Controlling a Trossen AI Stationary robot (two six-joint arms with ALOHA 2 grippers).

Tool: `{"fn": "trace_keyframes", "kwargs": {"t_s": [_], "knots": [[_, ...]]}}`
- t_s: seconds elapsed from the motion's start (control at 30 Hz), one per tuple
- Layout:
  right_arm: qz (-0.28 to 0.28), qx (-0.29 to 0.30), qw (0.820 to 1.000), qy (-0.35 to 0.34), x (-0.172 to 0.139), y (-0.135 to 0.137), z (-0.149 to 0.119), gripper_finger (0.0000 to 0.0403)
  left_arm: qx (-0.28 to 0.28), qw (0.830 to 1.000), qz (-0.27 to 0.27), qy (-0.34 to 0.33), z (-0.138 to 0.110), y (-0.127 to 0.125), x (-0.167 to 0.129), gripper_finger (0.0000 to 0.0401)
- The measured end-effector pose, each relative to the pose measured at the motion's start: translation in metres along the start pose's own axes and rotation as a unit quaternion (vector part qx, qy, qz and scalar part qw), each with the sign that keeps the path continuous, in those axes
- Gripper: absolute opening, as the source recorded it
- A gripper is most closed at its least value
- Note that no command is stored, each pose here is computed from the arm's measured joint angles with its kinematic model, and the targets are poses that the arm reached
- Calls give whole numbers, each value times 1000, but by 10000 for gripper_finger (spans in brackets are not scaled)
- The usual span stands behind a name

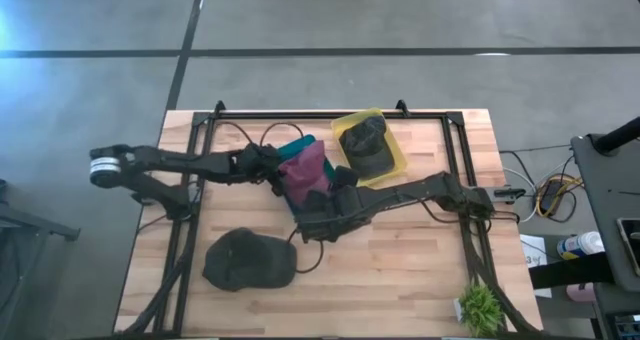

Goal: Pick & Place hat
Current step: Put the red cap into the blue bin, then put the black cap into the yellow bin

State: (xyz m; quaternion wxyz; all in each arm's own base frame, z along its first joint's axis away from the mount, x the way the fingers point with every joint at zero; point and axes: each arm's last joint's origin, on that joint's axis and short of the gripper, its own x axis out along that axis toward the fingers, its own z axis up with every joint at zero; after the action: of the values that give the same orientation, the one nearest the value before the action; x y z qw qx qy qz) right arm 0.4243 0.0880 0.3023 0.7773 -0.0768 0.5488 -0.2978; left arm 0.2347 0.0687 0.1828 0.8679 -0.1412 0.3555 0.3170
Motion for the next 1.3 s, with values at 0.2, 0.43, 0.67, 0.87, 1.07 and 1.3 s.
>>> {"fn": "trace_keyframes", "kwargs": {"t_s": [0.2,0.43,0.67,0.87,1.07,1.3], "knots": [[11,-1,1000,18,9,-10,5,127,-40,998,-16,-44,14,12,-50,186],[64,-14,997,27,17,-8,10,127,-127,988,-90,-16,4,26,-116,186],[245,25,968,43,33,27,11,127,-145,956,-232,103,-29,16,-148,186],[332,62,940,52,52,75,-6,127,-165,928,-272,194,-49,-16,-155,186],[366,159,913,81,71,105,-30,127,-112,930,-240,256,-79,-50,-155,186],[437,281,854,39,88,120,-51,125,-68,920,-199,331,-109,-75,-152,186]]}}
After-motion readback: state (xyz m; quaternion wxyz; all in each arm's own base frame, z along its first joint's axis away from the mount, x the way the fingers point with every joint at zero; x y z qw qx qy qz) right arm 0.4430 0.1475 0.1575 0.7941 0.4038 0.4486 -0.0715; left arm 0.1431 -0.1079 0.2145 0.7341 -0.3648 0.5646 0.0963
